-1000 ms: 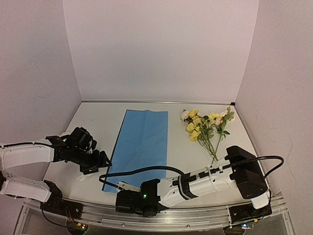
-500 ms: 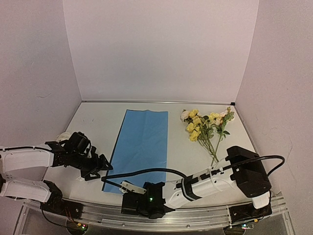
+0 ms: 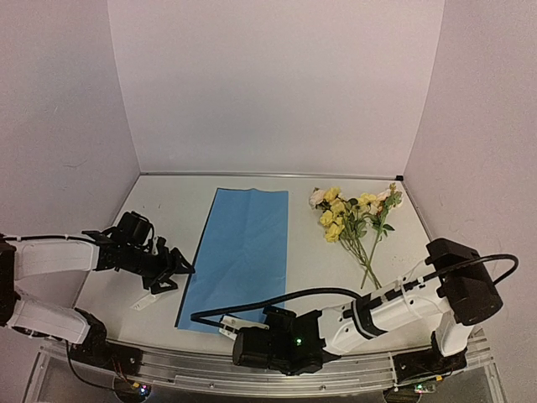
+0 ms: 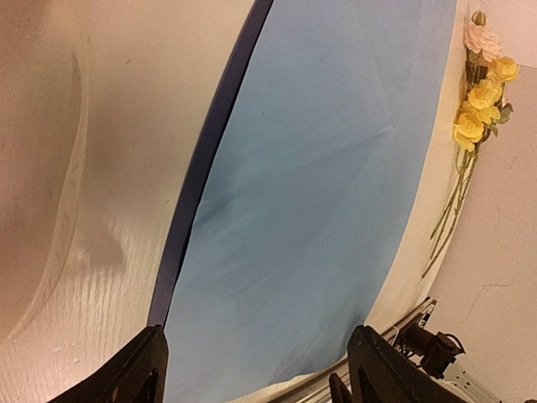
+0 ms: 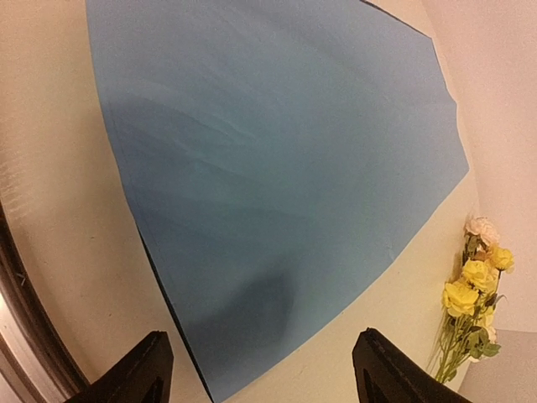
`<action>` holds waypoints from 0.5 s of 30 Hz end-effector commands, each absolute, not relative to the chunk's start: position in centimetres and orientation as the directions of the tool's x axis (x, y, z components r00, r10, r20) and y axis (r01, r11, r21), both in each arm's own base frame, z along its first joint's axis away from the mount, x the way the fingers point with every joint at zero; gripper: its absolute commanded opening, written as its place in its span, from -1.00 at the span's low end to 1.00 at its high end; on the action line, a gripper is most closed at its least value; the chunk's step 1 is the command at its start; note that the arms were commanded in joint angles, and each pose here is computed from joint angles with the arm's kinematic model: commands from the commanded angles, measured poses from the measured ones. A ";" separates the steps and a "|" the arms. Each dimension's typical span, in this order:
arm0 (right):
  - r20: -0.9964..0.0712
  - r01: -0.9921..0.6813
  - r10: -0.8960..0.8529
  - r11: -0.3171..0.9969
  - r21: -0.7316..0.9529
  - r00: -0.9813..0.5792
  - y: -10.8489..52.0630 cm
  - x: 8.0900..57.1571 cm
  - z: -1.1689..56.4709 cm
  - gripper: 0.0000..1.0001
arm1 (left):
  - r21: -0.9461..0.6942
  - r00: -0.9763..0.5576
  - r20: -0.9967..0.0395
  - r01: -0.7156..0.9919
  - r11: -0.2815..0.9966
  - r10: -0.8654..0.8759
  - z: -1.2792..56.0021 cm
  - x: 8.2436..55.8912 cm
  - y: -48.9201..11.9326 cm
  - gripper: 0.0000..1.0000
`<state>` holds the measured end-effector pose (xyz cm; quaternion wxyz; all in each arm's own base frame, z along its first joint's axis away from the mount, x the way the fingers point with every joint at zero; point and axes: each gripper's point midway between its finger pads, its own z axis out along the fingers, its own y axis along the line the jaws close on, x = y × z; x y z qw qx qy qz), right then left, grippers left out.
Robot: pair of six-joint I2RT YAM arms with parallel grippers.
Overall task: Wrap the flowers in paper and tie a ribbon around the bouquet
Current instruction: Pick up the corner of the folded wrapping paper from the center of the board.
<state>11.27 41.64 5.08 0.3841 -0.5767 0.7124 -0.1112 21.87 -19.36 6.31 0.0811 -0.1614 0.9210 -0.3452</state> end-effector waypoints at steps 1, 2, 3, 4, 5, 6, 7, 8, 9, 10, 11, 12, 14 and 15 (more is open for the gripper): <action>-0.423 -0.708 -0.906 0.275 -0.651 0.037 43.2 11.2 5.7 0.53 | -0.723 -0.946 -0.079 -0.164 0.672 -0.315 7.6 24.6 -20.9 0.49; -0.418 -0.699 -0.907 0.271 -0.662 0.044 43.3 11.3 5.7 0.53 | -0.727 -0.948 -0.076 -0.160 0.668 -0.311 7.4 24.7 -21.1 0.48; -0.414 -0.689 -0.909 0.269 -0.673 0.051 43.4 11.5 5.7 0.53 | -0.731 -0.949 -0.073 -0.158 0.664 -0.306 7.3 24.9 -21.3 0.48; -0.411 -0.678 -0.910 0.268 -0.684 0.055 43.6 11.6 5.8 0.53 | -0.734 -0.951 -0.067 -0.158 0.661 -0.301 7.1 25.0 -21.5 0.46; -0.407 -0.668 -0.911 0.267 -0.694 0.059 43.6 11.8 5.8 0.53 | -0.733 -0.953 -0.063 -0.158 0.662 -0.297 6.9 25.0 -21.6 0.45; -0.403 -0.663 -0.913 0.264 -0.700 0.063 43.7 11.8 5.8 0.54 | -0.727 -0.954 -0.060 -0.161 0.667 -0.295 6.6 25.1 -21.6 0.45; -0.400 -0.661 -0.914 0.259 -0.704 0.067 43.9 11.9 5.8 0.54 | -0.719 -0.953 -0.058 -0.166 0.675 -0.296 6.2 25.1 -21.5 0.44; -0.396 -0.661 -0.916 0.255 -0.706 0.069 44.0 11.9 5.6 0.55 | -0.716 -0.953 -0.056 -0.170 0.677 -0.299 5.9 25.2 -21.4 0.44; -0.390 -0.661 -0.918 0.249 -0.708 0.071 44.1 11.9 5.4 0.56 | -0.717 -0.953 -0.053 -0.173 0.676 -0.300 5.7 25.3 -21.5 0.44; -0.383 -0.658 -0.921 0.244 -0.713 0.074 44.1 11.9 5.3 0.56 | -0.715 -0.953 -0.045 -0.178 0.676 -0.298 5.4 25.2 -21.5 0.44; -0.378 -0.652 -0.923 0.241 -0.719 0.076 44.1 12.0 5.2 0.56 | -0.709 -0.953 -0.038 -0.186 0.681 -0.300 4.9 25.2 -21.4 0.44; -0.371 -0.644 -0.925 0.237 -0.727 0.078 44.2 12.1 5.1 0.56 | -0.704 -0.953 -0.034 -0.190 0.684 -0.300 4.6 25.2 -21.4 0.44; -0.358 -0.630 -0.930 0.229 -0.742 0.085 44.3 12.3 5.0 0.56 | -0.696 -0.953 -0.028 -0.198 0.690 -0.301 4.0 25.1 -21.3 0.44; -0.353 -0.622 -0.931 0.225 -0.750 0.088 44.4 12.4 5.1 0.56 | -0.691 -0.953 -0.022 -0.204 0.693 -0.302 3.6 25.1 -21.2 0.44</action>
